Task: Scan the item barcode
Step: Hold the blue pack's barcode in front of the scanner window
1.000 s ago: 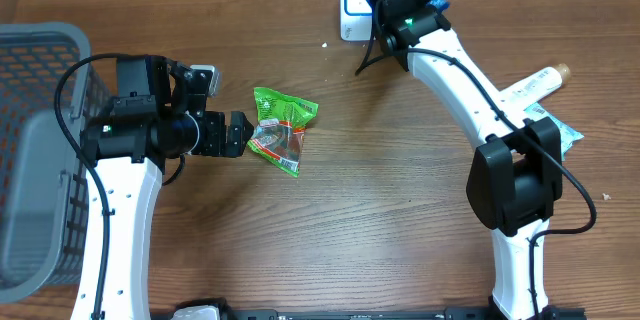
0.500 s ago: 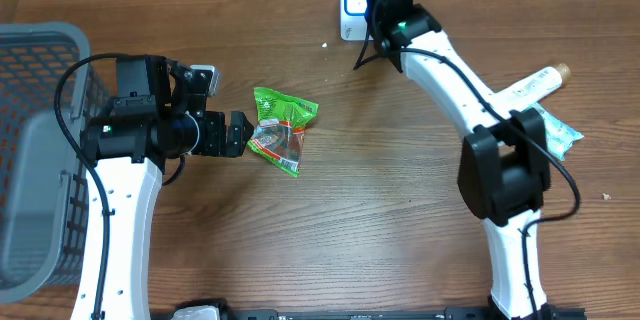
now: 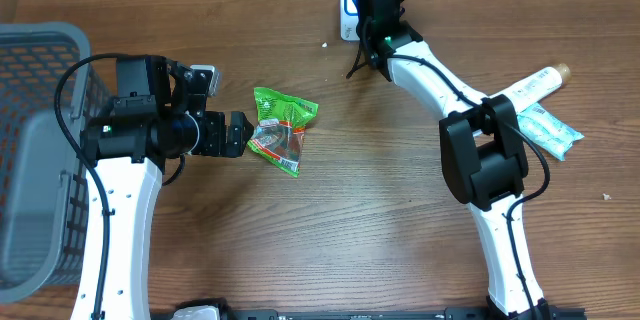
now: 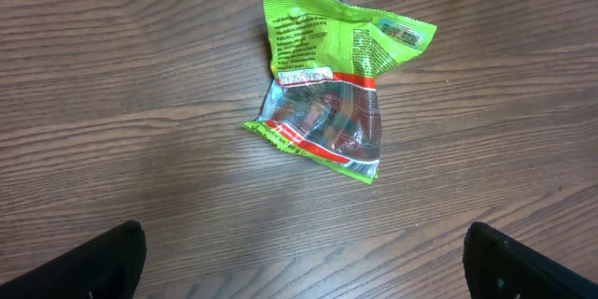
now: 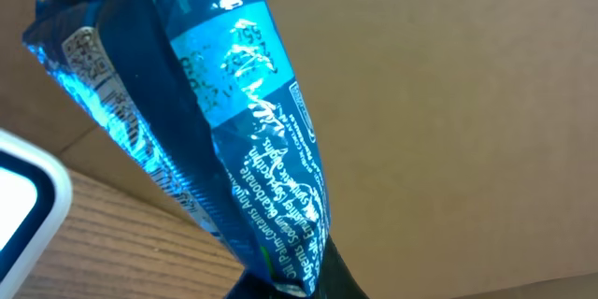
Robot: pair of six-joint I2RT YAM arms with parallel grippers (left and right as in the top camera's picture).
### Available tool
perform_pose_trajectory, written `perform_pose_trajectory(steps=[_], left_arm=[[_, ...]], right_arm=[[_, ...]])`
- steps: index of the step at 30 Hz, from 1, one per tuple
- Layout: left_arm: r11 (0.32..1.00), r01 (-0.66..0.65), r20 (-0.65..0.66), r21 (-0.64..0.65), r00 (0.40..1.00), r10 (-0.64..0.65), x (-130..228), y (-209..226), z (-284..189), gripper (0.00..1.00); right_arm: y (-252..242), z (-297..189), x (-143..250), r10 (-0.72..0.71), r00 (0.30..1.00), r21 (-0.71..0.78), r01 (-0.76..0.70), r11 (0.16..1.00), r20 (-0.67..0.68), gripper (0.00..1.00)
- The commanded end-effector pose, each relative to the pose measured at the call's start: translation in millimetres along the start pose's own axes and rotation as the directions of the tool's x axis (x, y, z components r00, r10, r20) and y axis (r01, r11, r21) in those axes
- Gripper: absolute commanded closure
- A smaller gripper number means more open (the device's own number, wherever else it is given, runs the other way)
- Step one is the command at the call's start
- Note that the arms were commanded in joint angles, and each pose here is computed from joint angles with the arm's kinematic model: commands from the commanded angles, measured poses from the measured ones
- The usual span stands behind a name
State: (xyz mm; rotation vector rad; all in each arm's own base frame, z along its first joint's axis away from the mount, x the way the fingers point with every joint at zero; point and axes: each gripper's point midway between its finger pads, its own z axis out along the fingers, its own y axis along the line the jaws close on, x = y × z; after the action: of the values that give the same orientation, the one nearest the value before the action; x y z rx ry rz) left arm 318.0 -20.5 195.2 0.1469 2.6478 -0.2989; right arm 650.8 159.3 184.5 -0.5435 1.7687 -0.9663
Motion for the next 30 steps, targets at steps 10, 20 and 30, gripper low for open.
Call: perform_pose_trajectory(steps=[10, 20, 30], left_arm=[[1.0, 0.012, -0.004, 0.01, 1.0, -0.012, -0.1, -1.8, 2.2, 0.0], [1.0, 0.012, -0.004, 0.01, 1.0, -0.012, -0.1, -1.9, 2.2, 0.0], [1.0, 0.012, -0.004, 0.01, 1.0, -0.012, -0.1, -1.9, 2.2, 0.0]], right_arm=[[51.2, -3.9, -5.7, 0.01, 0.999, -0.012, -0.009, 1.0, 0.044, 0.96], [54.5, 0.0, -2.3, 0.016, 0.999, 0.0, -0.016, 1.0, 0.048, 0.96], [51.5, 3.2, 1.1, 0.017, 0.999, 0.006, -0.017, 1.0, 0.04, 0.96]])
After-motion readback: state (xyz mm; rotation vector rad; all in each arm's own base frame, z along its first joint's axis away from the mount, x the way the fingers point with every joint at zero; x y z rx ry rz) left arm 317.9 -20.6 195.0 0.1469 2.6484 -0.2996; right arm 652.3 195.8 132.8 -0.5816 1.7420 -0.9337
